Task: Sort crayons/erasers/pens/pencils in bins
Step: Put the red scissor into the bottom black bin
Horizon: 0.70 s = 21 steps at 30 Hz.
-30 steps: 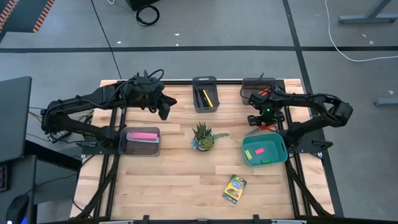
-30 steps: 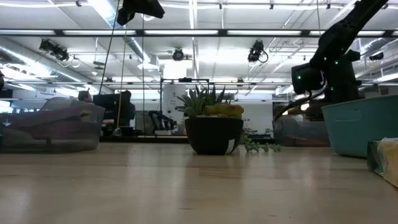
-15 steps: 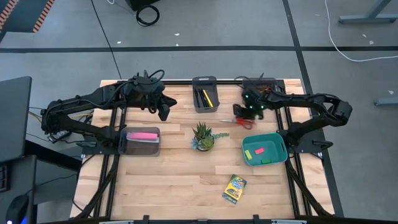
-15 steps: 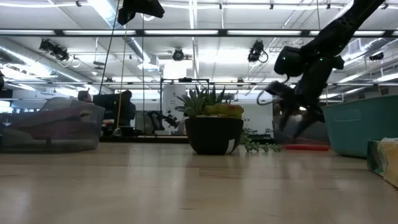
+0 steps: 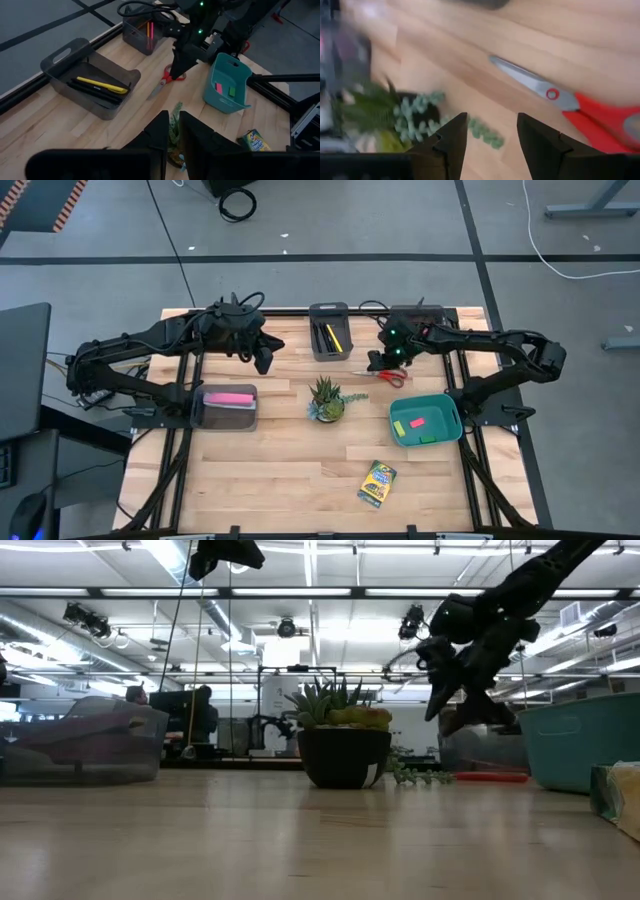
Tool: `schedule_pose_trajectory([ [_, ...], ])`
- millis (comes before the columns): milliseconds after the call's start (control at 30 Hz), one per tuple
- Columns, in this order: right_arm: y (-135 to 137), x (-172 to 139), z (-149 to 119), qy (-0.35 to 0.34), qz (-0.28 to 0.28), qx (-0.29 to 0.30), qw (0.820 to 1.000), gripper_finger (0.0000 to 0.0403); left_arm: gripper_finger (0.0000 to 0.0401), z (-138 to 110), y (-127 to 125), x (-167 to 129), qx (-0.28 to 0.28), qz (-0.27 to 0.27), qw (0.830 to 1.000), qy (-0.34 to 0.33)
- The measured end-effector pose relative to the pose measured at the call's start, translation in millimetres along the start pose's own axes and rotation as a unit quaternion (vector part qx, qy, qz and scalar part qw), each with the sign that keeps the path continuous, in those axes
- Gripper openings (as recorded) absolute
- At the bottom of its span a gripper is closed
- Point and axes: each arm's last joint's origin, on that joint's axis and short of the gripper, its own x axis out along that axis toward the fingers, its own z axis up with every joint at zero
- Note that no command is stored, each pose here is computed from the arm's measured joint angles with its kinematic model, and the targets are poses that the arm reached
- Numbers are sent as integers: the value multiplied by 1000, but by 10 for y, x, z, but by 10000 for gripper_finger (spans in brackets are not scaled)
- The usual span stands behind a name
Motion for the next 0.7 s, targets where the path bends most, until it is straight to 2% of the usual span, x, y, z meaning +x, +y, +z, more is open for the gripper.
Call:
schedule_pose_trajectory([
  [100, 74, -69, 26, 14, -11, -98, 995, 180, 52, -1, 0, 1, 0, 0, 1000, 0],
  [233, 181, -185, 70, 24, -37, -215, 976, 180, 51, 0, 1, 1, 0, 0, 1000, 0],
  [333, 246, -268, 106, 24, -65, -288, 955, 180, 51, 0, 0, 0, 0, 0, 1000, 0],
  [467, 271, -310, 116, 34, -79, -387, 918, 180, 51, 0, 0, 0, 1, 0, 1000, 0],
  [567, 264, -308, 111, 42, -78, -436, 896, 180, 49, 0, 0, 0, 0, 0, 1000, 0],
  [700, 211, -289, 73, 63, -81, -474, 875, 180, 49, 0, 0, 0, 0, 0, 1000, 0],
])
